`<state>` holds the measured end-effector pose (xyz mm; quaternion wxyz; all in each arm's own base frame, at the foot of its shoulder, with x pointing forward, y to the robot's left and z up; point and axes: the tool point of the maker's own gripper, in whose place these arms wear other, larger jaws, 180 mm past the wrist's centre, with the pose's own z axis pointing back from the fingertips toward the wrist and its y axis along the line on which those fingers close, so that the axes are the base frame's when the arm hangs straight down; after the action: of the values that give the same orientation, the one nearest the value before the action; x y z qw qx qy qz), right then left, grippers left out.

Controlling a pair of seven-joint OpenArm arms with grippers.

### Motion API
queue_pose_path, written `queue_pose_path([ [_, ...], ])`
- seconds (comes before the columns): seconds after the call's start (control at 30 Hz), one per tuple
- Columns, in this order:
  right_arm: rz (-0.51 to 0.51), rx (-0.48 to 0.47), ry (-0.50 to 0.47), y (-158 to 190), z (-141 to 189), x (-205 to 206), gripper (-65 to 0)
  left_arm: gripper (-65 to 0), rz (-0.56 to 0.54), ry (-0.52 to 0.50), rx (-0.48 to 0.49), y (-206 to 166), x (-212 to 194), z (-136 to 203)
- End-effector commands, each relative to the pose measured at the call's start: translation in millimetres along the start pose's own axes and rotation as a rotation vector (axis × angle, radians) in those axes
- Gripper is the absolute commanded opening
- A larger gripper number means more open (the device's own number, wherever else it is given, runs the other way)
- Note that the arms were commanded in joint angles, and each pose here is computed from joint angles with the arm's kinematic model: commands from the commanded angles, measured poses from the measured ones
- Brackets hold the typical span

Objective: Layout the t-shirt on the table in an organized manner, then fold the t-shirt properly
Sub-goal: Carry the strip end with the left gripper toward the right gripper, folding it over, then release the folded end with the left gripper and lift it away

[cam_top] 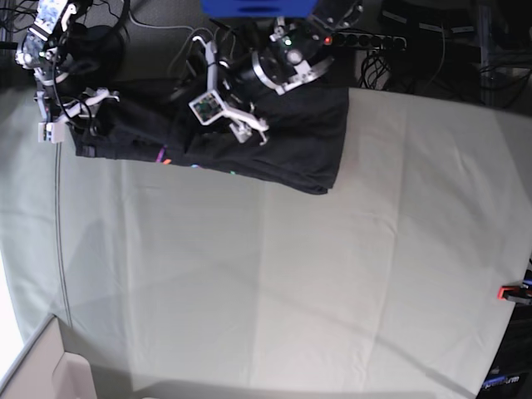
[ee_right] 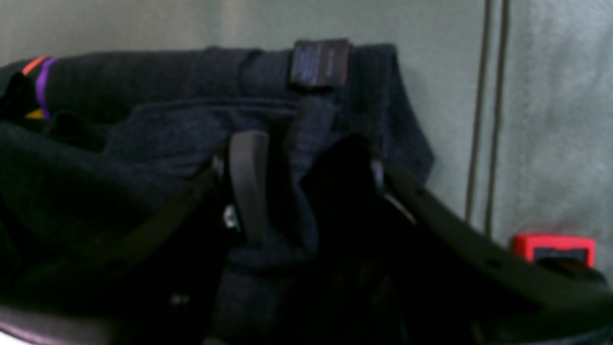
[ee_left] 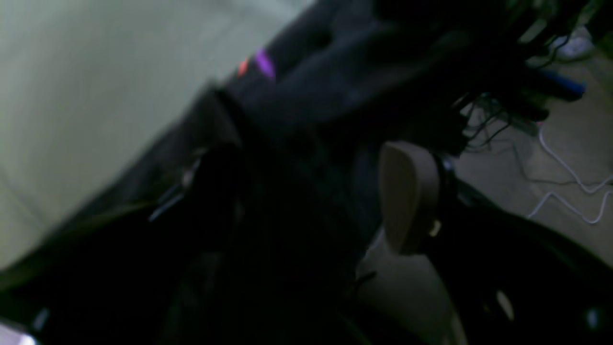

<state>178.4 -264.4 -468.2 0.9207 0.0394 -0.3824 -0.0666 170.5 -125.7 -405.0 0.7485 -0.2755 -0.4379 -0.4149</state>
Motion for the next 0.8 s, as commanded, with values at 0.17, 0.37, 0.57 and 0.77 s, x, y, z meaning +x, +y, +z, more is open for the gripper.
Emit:
queue_pose_path([
  [0.17, -0.049, -0.106, -0.070, -40, 18, 15, -38.3, -20.3, 0.009, -0.056, 0.045, 11, 12, 19],
  [0.37, -0.089, -0.168, -0.100, -60, 26, 19, -32.7, -20.2, 0.064, -0.039, 0.272, 76, -3, 66],
  [0.57, -0.097, -0.159, -0.103, -54, 22, 20, -24.5, -20.2, 0.130, 0.045, 0.442, 130, -44, 99],
  [0.77, -0.129, -0.146, -0.075, -50, 17, 6, -24.4, -20.2, 0.155, 0.074, 0.500, 145, -59, 115],
])
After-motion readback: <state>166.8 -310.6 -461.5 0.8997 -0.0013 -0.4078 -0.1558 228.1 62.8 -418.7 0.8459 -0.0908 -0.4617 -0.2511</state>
